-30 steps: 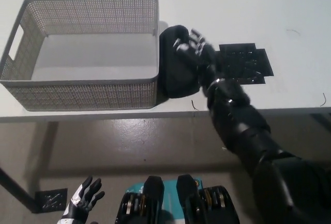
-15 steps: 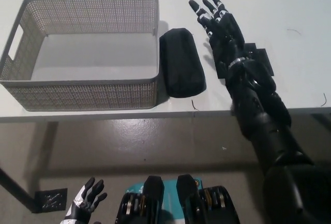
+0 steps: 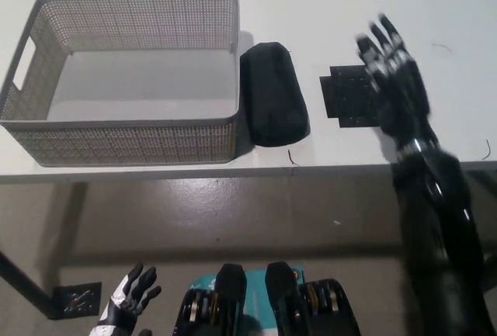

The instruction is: Use the right hand to push the pencil case on the right hand side to the container on the left side

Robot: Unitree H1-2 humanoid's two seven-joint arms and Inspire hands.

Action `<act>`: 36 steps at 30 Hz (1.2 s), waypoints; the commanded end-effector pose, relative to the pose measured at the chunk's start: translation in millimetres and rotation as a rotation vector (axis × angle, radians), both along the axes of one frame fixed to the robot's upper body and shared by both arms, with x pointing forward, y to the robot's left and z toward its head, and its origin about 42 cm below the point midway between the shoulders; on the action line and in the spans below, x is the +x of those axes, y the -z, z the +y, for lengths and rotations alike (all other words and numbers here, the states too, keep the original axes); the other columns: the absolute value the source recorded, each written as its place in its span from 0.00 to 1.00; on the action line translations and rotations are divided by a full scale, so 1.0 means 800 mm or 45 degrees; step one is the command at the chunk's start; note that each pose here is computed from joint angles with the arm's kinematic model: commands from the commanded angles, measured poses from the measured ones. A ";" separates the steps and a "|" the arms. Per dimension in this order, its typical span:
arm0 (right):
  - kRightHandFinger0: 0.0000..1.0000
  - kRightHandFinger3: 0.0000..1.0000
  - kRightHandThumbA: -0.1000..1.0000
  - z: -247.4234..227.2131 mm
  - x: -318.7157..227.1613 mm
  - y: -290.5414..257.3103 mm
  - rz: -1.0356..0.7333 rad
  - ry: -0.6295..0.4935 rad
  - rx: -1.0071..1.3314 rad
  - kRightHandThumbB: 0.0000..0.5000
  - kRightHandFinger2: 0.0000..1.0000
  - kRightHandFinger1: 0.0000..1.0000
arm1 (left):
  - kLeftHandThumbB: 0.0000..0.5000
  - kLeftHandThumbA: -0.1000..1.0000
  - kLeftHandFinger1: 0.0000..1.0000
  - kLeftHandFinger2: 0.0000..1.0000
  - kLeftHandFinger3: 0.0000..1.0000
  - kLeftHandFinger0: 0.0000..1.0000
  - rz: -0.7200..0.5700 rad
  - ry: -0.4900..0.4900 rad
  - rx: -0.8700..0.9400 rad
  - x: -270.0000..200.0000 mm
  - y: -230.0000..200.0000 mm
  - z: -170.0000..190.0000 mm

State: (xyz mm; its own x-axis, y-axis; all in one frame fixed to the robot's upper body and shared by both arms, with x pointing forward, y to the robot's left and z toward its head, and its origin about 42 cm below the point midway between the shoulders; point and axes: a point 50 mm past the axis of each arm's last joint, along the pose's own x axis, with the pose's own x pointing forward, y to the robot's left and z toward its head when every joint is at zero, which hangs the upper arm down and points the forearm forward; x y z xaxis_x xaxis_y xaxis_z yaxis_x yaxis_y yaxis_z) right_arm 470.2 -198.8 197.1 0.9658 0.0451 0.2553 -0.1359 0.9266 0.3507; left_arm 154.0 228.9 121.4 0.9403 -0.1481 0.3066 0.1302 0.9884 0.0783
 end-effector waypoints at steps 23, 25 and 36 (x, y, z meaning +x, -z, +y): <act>1.00 1.00 1.00 -0.091 -0.300 0.101 -0.094 0.085 -0.368 0.76 1.00 1.00 | 0.45 0.98 1.00 1.00 1.00 1.00 -0.151 -0.219 0.137 0.135 -0.030 0.072; 1.00 1.00 1.00 -0.091 -0.300 0.104 -0.089 0.079 -0.367 0.75 1.00 1.00 | 0.47 1.00 1.00 1.00 1.00 1.00 -0.141 -0.240 0.145 0.135 -0.028 0.075; 1.00 1.00 1.00 -0.083 -0.294 0.116 -0.048 0.063 -0.379 0.67 1.00 1.00 | 0.53 0.98 1.00 1.00 1.00 1.00 -0.079 -0.223 0.128 0.126 -0.004 0.071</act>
